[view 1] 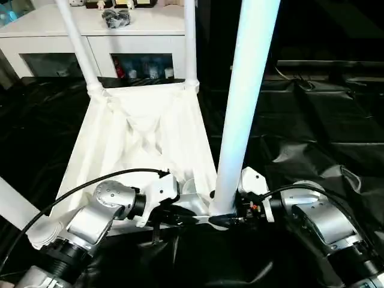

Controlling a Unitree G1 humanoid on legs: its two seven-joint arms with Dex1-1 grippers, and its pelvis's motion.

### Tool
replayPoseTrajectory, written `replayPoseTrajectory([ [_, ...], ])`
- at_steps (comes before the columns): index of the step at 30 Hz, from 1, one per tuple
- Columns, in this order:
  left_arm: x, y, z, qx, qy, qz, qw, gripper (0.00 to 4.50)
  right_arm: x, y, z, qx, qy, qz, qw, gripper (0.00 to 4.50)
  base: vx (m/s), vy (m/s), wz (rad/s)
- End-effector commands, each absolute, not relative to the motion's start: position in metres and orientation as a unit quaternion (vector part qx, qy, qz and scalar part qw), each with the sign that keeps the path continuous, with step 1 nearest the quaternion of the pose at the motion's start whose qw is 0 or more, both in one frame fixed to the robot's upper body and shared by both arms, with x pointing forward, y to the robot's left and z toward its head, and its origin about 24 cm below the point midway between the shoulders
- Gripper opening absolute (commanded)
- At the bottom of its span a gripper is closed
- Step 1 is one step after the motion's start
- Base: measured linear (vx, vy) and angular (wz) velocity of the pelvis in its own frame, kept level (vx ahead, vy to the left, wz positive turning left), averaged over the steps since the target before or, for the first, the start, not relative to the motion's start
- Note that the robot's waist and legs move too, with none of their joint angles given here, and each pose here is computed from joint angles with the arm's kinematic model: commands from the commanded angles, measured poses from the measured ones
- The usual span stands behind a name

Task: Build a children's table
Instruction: Rotate leg to tighten

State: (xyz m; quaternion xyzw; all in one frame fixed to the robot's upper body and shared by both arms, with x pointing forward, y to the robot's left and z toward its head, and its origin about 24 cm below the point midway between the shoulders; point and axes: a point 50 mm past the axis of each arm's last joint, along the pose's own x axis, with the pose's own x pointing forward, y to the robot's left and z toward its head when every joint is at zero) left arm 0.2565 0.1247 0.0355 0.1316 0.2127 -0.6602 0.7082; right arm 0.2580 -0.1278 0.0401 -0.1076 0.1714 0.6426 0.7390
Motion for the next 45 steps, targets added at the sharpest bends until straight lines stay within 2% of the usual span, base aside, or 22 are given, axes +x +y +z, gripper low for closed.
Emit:
replayPoseTrajectory([
  [1,0.258,0.117,0.03,0.129,0.214,-0.647,0.72,0.0,0.252,-0.115,0.035,-0.097,0.17,0.647,0.737,2.7,0.0,0.0,0.0],
  [3,0.262,0.116,0.029,0.133,0.211,-0.629,0.736,0.0,0.254,-0.114,0.032,-0.096,0.169,0.629,0.752,2.7,0.0,0.0,0.0],
  [4,0.268,0.115,0.03,0.132,0.208,-0.591,0.768,0.0,0.261,-0.111,0.025,-0.096,0.165,0.572,0.797,2.7,0.0,0.0,0.0],
  [6,0.271,0.113,0.03,0.128,0.205,-0.575,0.782,0.0,0.265,-0.11,0.021,-0.091,0.169,0.543,0.818,2.69,0.0,0.0,0.0],
  [7,0.274,0.108,0.032,0.115,0.201,-0.548,0.804,0.0,0.274,-0.108,0.014,-0.079,0.177,0.474,0.859,2.69,0.0,0.0,0.0],
  [9,0.275,0.105,0.032,0.111,0.2,-0.536,0.813,0.0,0.277,-0.107,0.011,-0.068,0.183,0.446,0.873,2.69,0.0,0.0,0.0],
  [11,0.279,0.09,0.031,0.099,0.204,-0.491,0.841,0.0,0.286,-0.098,0.001,-0.054,0.204,0.346,0.914,2.69,0.0,0.0,0.0],
  [14,0.281,0.077,0.032,0.087,0.199,-0.473,0.854,0.0,0.288,-0.087,-0.003,-0.051,0.21,0.317,0.923,2.69,0.0,0.0,0.0],
  [16,0.28,0.065,0.033,0.079,0.193,-0.471,0.857,0.0,0.287,-0.072,-0.003,-0.056,0.204,0.333,0.919,2.69,0.0,0.0,0.0],
  [18,0.277,0.057,0.033,0.076,0.192,-0.486,0.849,0.0,0.284,-0.061,-0.002,-0.037,0.204,0.356,0.911,3.25,0.0,0.0,0.0],
  [20,0.274,0.056,0.033,0.079,0.192,-0.497,0.843,0.0,0.283,-0.058,0.003,-0.01,0.196,0.373,0.907,3.47,0.0,0.0,0.0],
  [23,0.273,0.06,0.033,0.087,0.187,-0.506,0.838,0.0,0.285,-0.059,0.007,-0.012,0.188,0.385,0.904,3.66,0.0,0.0,0.0],
  [27,0.266,0.076,0.033,0.094,0.183,-0.543,0.814,0.0,0.289,-0.077,0.023,-0.02,0.153,0.438,0.886,3.92,0.0,0.0,0.0],
  [28,0.265,0.079,0.033,0.096,0.182,-0.55,0.809,0.0,0.289,-0.081,0.026,-0.021,0.149,0.45,0.88,4.21,0.0,0.0,0.0],
  [30,0.264,0.083,0.033,0.097,0.184,-0.557,0.804,0.0,0.288,-0.085,0.029,-0.026,0.145,0.467,0.872,4.28,0.0,0.0,0.0],
  [32,0.26,0.096,0.032,0.103,0.195,-0.58,0.784,0.0,0.277,-0.1,0.037,-0.061,0.143,0.546,0.824,4.28,0.0,0.0,0.0],
  [34,0.26,0.098,0.031,0.104,0.198,-0.584,0.78,0.0,0.274,-0.103,0.038,-0.066,0.145,0.562,0.812,4.28,0.057,-0.015,0.08],
  [37,0.257,0.107,0.032,0.106,0.202,-0.61,0.759,0.0,0.264,-0.116,0.042,-0.083,0.152,0.613,0.771,4.28,0.056,-0.004,0.03],
  [38,0.257,0.11,0.033,0.104,0.204,-0.617,0.753,0.0,0.263,-0.118,0.042,-0.086,0.156,0.622,0.762,4.28,0.051,0.003,0.02],
  [40,0.255,0.116,0.034,0.101,0.212,-0.635,0.736,0.0,0.26,-0.124,0.044,-0.092,0.161,0.641,0.745,3.93,0.0,0.0,0.0],
  [42,0.255,0.121,0.035,0.102,0.218,-0.647,0.723,0.0,0.259,-0.126,0.046,-0.093,0.163,0.649,0.737,3.91,0.0,0.0,0.0],
  [45,0.255,0.125,0.035,0.11,0.223,-0.657,0.712,0.0,0.26,-0.126,0.047,-0.094,0.162,0.655,0.732,3.57,0.0,0.0,0.0],
])
